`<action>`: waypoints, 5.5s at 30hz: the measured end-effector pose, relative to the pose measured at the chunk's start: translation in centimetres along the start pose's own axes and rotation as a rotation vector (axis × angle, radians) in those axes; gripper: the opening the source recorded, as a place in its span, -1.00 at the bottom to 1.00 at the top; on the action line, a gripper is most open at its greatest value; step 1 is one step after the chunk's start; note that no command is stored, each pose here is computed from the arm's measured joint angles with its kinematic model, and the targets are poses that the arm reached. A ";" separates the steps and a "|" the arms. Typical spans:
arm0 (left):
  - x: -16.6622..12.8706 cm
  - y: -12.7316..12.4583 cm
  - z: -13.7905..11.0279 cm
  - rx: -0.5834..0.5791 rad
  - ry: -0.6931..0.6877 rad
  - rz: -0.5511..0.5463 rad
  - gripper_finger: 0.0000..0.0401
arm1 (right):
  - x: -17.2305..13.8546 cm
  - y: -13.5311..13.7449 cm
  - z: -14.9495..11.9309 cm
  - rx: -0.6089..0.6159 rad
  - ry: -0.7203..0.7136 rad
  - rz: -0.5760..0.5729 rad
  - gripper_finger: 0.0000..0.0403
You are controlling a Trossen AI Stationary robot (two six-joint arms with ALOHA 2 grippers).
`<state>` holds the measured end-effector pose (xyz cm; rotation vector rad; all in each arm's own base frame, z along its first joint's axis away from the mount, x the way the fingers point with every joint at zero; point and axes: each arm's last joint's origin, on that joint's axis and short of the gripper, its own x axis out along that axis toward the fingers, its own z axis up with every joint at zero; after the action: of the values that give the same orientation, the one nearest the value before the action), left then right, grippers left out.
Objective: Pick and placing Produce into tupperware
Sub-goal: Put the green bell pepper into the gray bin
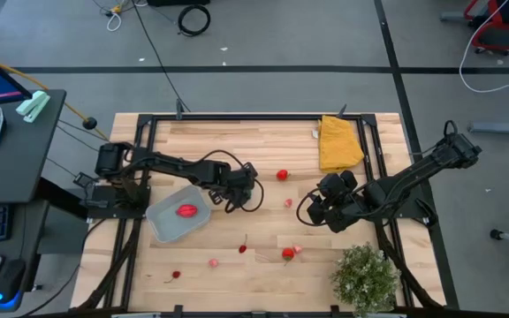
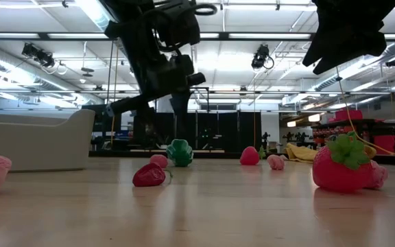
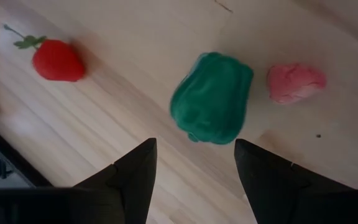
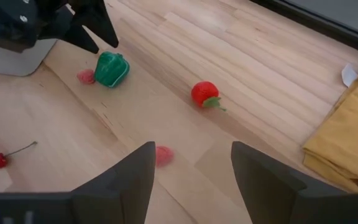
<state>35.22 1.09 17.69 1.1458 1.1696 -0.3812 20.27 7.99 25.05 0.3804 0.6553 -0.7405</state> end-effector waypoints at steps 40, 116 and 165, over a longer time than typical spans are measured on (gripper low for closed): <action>2.4 -1.2 3.6 0.124 0.037 0.105 0.10 | 0.9 2.0 -0.3 0.009 -0.048 0.210 0.07; 1.3 -2.1 5.1 -0.174 0.100 0.187 0.08 | 18.7 5.4 0.8 0.142 0.003 0.134 -0.98; 5.6 -0.7 4.8 0.300 0.067 0.243 0.42 | -0.2 2.9 5.2 -0.076 -0.356 0.210 -0.98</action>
<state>39.49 -1.60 12.27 1.5545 1.0378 -0.3401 24.40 7.30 29.30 0.2346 0.3014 -0.5620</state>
